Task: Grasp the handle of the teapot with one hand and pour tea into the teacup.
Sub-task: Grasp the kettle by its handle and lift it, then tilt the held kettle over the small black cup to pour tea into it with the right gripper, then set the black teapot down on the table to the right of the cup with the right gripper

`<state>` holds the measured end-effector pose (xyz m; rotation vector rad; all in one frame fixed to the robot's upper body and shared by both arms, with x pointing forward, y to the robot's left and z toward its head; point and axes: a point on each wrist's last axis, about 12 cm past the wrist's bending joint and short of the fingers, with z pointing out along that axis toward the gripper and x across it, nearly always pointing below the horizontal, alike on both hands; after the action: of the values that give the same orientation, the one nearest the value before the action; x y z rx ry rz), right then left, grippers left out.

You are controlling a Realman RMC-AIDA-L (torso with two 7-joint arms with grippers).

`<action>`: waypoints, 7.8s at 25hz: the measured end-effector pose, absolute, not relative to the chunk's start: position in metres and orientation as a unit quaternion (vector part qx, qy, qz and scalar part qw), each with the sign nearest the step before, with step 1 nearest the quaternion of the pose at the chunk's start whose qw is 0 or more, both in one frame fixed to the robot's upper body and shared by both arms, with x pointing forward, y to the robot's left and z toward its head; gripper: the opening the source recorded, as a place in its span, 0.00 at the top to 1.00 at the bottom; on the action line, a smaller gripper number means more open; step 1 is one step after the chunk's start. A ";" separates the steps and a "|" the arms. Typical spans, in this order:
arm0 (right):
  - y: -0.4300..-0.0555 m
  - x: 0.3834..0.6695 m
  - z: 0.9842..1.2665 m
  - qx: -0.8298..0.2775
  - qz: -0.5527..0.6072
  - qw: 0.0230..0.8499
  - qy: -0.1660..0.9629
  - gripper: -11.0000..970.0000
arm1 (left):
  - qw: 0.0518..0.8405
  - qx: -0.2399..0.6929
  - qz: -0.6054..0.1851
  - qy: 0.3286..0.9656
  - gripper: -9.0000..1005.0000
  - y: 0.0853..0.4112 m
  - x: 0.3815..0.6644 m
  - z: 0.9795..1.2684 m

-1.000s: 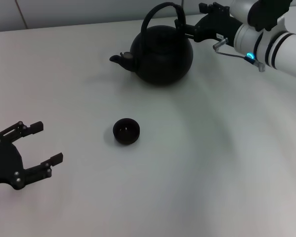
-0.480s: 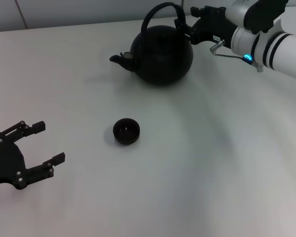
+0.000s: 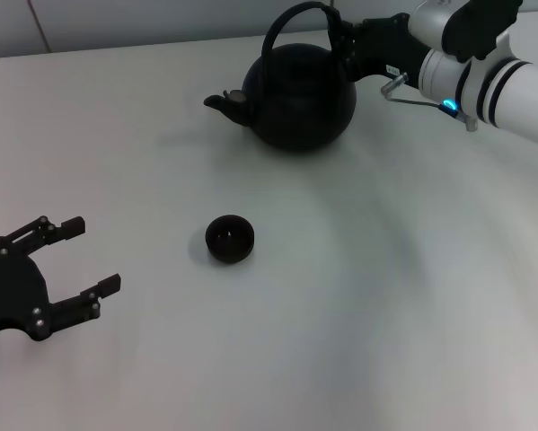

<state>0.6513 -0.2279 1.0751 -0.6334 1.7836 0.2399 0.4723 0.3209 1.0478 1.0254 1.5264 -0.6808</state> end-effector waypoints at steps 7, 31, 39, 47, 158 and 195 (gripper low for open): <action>-0.230 0.651 1.078 -0.267 0.107 0.588 0.756 0.90 | 0.557 0.434 -0.288 0.647 0.19 0.320 0.473 1.048; -0.281 0.581 1.060 -0.238 0.197 0.637 0.706 0.91 | 0.557 0.435 -0.290 0.645 0.19 0.315 0.475 1.047; -0.268 0.589 1.063 -0.270 0.211 0.620 0.706 0.91 | 0.556 0.436 -0.290 0.645 0.19 0.315 0.476 1.047; -0.243 0.604 1.070 -0.328 0.206 0.598 0.702 0.91 | 0.556 0.436 -0.289 0.645 0.19 0.316 0.476 1.048; -0.282 0.596 1.074 -0.259 0.214 0.575 0.746 0.91 | 0.563 0.442 -0.282 0.639 0.19 0.313 0.484 1.051; -0.289 0.572 1.063 -0.264 0.204 0.606 0.722 0.36 | 0.564 0.441 -0.285 0.638 0.19 0.312 0.483 1.051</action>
<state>0.5721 -0.2886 1.0630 -0.6105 1.6694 0.4707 0.4829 0.3121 1.0509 1.0384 1.5003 -0.6695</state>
